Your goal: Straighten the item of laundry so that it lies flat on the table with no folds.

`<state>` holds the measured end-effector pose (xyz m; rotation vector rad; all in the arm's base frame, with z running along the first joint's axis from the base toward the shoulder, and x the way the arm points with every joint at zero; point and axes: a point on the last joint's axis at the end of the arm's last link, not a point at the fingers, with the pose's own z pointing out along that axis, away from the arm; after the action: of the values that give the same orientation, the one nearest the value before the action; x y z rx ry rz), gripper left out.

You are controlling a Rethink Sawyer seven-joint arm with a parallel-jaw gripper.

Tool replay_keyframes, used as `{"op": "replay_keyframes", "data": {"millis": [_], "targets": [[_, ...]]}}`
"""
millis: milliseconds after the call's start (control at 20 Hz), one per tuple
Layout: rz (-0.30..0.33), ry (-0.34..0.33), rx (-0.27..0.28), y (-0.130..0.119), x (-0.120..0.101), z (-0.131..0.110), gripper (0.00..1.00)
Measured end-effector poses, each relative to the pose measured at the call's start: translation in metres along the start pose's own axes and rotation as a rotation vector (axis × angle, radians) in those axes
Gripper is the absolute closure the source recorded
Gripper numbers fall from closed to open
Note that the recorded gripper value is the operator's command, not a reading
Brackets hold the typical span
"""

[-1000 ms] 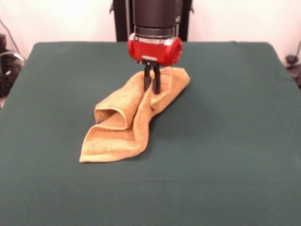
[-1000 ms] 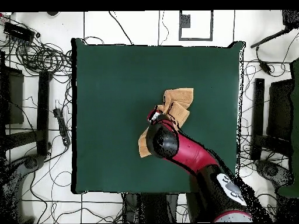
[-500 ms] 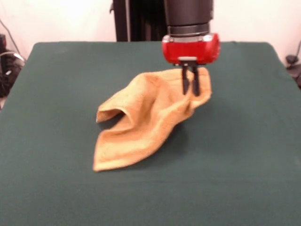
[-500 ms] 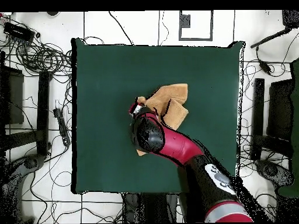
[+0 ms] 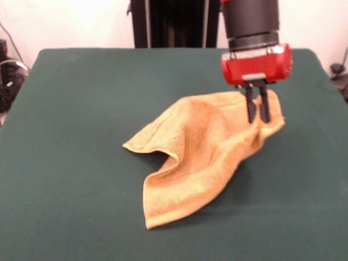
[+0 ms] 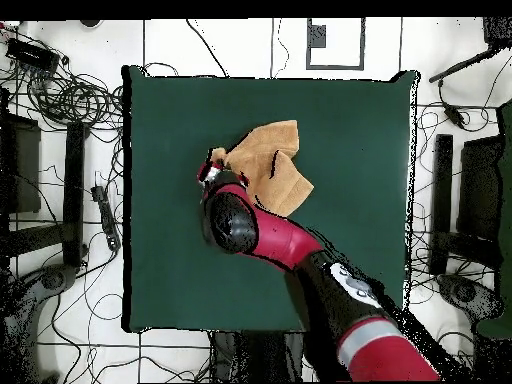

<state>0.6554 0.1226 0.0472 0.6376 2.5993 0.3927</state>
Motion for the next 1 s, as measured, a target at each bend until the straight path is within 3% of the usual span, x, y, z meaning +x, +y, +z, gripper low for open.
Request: {"op": "replay_keyframes", "data": {"millis": [350, 550, 800, 1000], "targets": [[0.038, -0.058, -0.076, 0.025, 0.004, 0.037, 1.00], [0.065, -0.035, -0.152, 0.039, 0.011, 0.055, 1.00], [0.129, 0.011, -0.260, 0.050, 0.018, 0.060, 1.00], [0.160, 0.047, -0.295, 0.056, 0.023, 0.056, 1.00]]}}
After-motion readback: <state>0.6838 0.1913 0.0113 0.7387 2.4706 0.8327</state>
